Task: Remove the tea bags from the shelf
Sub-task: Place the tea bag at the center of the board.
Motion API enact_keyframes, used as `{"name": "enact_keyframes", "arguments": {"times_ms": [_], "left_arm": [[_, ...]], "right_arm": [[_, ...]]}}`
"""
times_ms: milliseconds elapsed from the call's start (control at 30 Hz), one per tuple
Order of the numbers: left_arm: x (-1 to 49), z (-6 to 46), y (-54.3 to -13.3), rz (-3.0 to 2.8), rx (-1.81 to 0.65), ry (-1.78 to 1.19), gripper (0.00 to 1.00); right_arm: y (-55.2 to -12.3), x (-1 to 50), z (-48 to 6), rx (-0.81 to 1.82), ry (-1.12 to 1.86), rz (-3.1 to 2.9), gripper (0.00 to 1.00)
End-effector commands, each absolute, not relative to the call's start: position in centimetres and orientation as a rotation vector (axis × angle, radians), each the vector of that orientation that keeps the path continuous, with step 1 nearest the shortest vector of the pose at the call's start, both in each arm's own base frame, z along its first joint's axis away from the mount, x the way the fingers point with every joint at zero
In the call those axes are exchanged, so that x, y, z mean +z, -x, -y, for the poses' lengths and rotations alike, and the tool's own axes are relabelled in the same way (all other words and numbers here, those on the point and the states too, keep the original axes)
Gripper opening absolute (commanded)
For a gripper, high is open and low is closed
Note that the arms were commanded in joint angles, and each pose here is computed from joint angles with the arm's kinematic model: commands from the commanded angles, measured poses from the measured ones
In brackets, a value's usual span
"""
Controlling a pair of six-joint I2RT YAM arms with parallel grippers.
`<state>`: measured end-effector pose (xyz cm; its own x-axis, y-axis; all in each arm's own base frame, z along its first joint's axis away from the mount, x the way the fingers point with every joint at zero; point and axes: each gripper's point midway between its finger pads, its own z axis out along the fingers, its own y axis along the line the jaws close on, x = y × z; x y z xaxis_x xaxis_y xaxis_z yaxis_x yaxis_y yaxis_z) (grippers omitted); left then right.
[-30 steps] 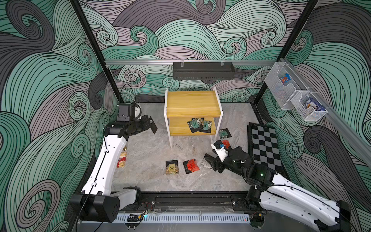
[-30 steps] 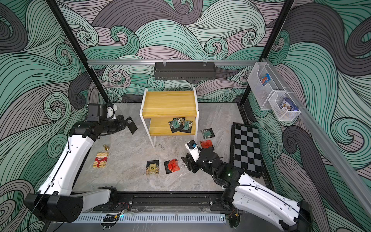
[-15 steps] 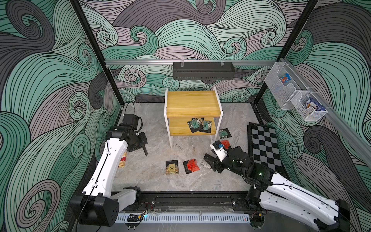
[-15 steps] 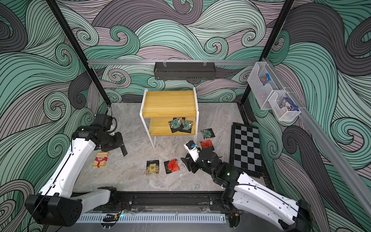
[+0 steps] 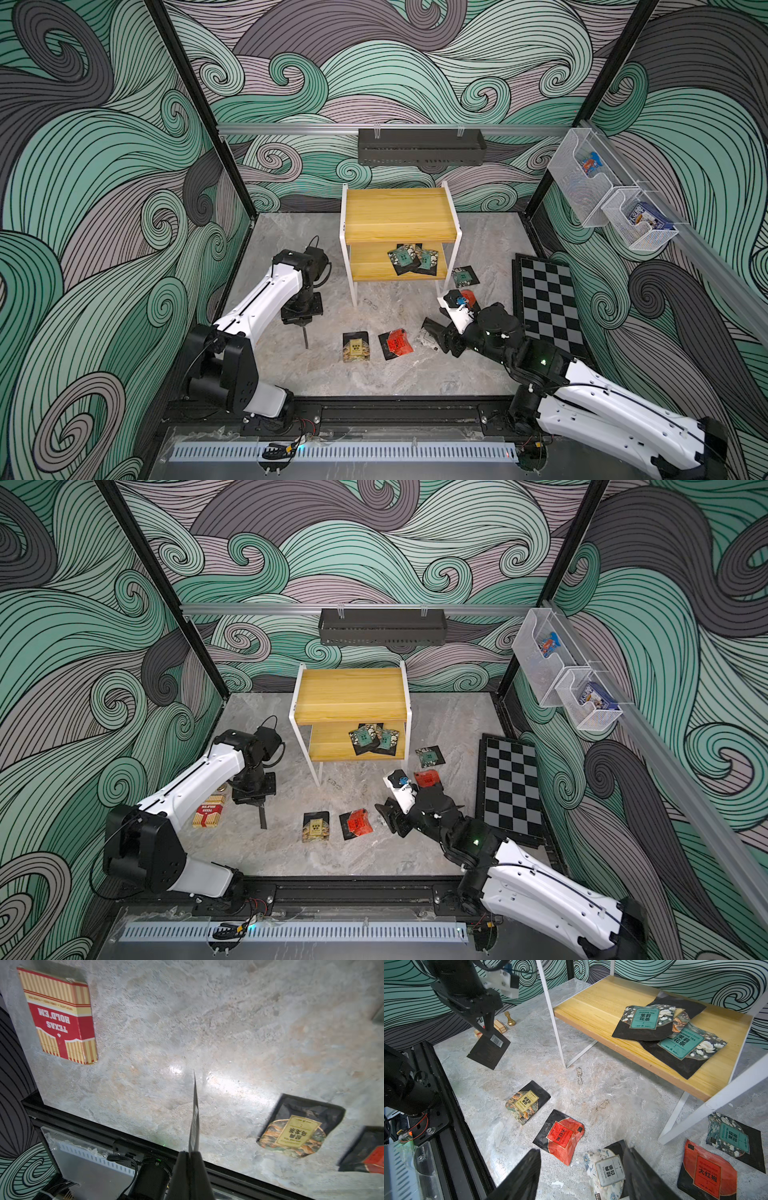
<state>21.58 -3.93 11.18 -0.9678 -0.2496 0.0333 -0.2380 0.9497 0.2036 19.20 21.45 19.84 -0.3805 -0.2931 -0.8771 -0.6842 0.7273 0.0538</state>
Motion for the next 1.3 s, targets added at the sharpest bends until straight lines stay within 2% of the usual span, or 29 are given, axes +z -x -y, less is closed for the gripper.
{"name": "enact_keyframes", "arguments": {"times_ms": [0,233,933,1200,1267], "left_arm": [[10.6,3.5,-21.3,3.008,-0.421,-0.400,0.00],[8.7,4.0,-21.3,2.975,-0.469,-0.391,0.00],[5.2,7.0,-22.7,2.966,-0.307,-0.428,0.00],[5.7,7.9,-22.9,2.981,-0.270,-0.409,0.11],[5.8,7.8,-22.8,2.981,-0.271,-0.410,0.17]], "right_arm": [[-19.6,20.2,-21.2,0.502,0.720,-1.956,0.67],[-19.7,20.2,-21.1,0.493,0.717,-1.954,0.67],[-19.8,20.1,-20.7,0.475,0.708,-1.954,0.68],[-19.9,20.1,-20.7,0.470,0.708,-1.954,0.68],[-19.9,20.0,-20.7,0.470,0.709,-1.956,0.68]]}}
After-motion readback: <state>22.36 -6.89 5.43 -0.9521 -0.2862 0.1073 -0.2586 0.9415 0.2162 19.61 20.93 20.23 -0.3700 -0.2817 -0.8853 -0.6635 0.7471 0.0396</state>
